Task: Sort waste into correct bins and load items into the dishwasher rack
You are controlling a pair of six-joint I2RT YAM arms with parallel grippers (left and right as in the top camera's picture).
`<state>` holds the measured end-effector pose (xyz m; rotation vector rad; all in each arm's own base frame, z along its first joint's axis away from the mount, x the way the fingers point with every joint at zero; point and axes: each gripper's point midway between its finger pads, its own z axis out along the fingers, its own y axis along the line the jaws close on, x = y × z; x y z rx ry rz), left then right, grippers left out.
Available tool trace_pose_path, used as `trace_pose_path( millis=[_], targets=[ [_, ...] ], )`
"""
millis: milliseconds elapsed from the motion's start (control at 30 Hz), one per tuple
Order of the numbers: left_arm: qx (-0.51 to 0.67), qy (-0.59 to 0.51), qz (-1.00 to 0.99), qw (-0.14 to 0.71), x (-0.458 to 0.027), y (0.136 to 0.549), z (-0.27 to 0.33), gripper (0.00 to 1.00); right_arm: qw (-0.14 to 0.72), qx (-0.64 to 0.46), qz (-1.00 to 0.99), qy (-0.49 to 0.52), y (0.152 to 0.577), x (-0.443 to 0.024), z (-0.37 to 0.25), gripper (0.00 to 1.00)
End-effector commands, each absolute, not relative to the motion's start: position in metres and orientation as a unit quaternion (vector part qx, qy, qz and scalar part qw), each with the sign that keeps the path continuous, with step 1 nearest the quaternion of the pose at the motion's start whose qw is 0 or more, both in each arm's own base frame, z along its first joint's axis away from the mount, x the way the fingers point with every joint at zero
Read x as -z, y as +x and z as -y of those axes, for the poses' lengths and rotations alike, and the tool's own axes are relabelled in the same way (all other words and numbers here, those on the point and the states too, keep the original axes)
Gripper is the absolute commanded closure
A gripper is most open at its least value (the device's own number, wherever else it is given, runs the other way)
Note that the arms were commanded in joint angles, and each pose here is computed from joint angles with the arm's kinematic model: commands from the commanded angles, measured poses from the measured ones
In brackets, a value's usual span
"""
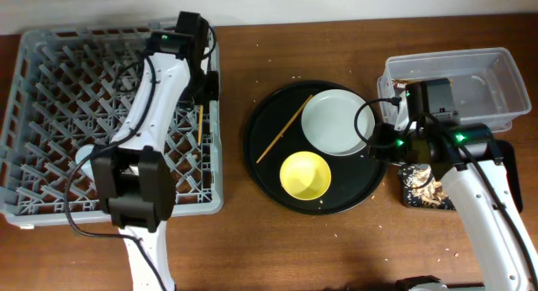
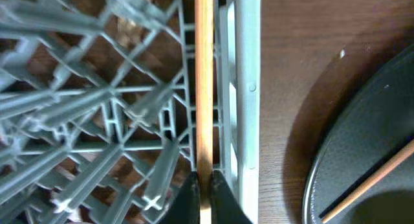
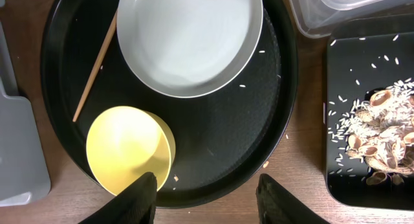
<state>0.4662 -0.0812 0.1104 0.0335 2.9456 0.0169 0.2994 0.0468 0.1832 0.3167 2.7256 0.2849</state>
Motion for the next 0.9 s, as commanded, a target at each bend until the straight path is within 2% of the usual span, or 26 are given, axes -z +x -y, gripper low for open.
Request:
trace_pose_path(
  millis=[0,33,67,100,133,267,300,400,500,700,733,767,800,867],
  targets=[
    [0.026,0.011,-0.995,0.091,-0.129,0.457,0.09,0.76,0.192,-0.104,-0.969,0.116,0.301,-0.184,-0.047,0.48],
    [0.053,0.014,-0.994,0.097,-0.142,0.455,0.098,0.73,0.192,-0.104,-0.969,0.116,0.301,-0.184,-0.047,0.48],
    [0.068,0.024,-0.991,0.116,-0.162,0.454,0.107,0.65,0.192,-0.104,-0.969,0.116,0.301,-0.184,-0.047,0.48],
    [0.079,0.046,-0.988,0.126,-0.17,0.451,0.124,0.65,0.192,-0.104,-0.969,0.116,0.301,-0.184,-0.047,0.48],
    [0.112,0.127,-0.978,0.124,-0.17,0.44,0.166,0.65,0.192,-0.104,-0.969,0.116,0.301,-0.184,-0.047,0.48],
    [0.11,0.356,-0.92,0.124,-0.139,0.404,0.256,0.64,0.193,-0.103,-0.969,0.116,0.302,-0.184,-0.046,0.44],
    [0.085,0.378,-0.912,0.136,-0.121,0.401,0.272,0.64,0.193,-0.103,-0.969,0.116,0.301,-0.184,-0.046,0.43],
    [0.083,0.393,-0.901,0.163,-0.069,0.401,0.29,0.6,0.192,-0.102,-0.969,0.116,0.301,-0.184,-0.046,0.42],
    [0.053,0.376,-0.907,0.183,-0.026,0.405,0.277,0.6,0.192,-0.102,-0.969,0.116,0.301,-0.184,-0.046,0.42],
    [0.018,0.363,-0.913,0.184,0.0,0.41,0.266,0.6,0.191,-0.103,-0.969,0.116,0.301,-0.184,-0.046,0.43],
    [0.015,0.364,-0.916,0.168,0.014,0.407,0.264,0.61,0.191,-0.103,-0.969,0.116,0.3,-0.184,-0.046,0.43],
    [0.013,0.364,-0.917,0.163,0.017,0.405,0.263,0.67,0.191,-0.103,-0.969,0.116,0.301,-0.184,-0.046,0.43],
    [0.014,0.364,-0.917,0.163,0.017,0.405,0.263,0.85,0.191,-0.103,-0.969,0.116,0.3,-0.184,-0.046,0.43],
    [0.013,0.364,-0.917,0.161,0.017,0.405,0.262,0.96,0.191,-0.103,-0.969,0.116,0.3,-0.184,-0.046,0.43]
  ],
)
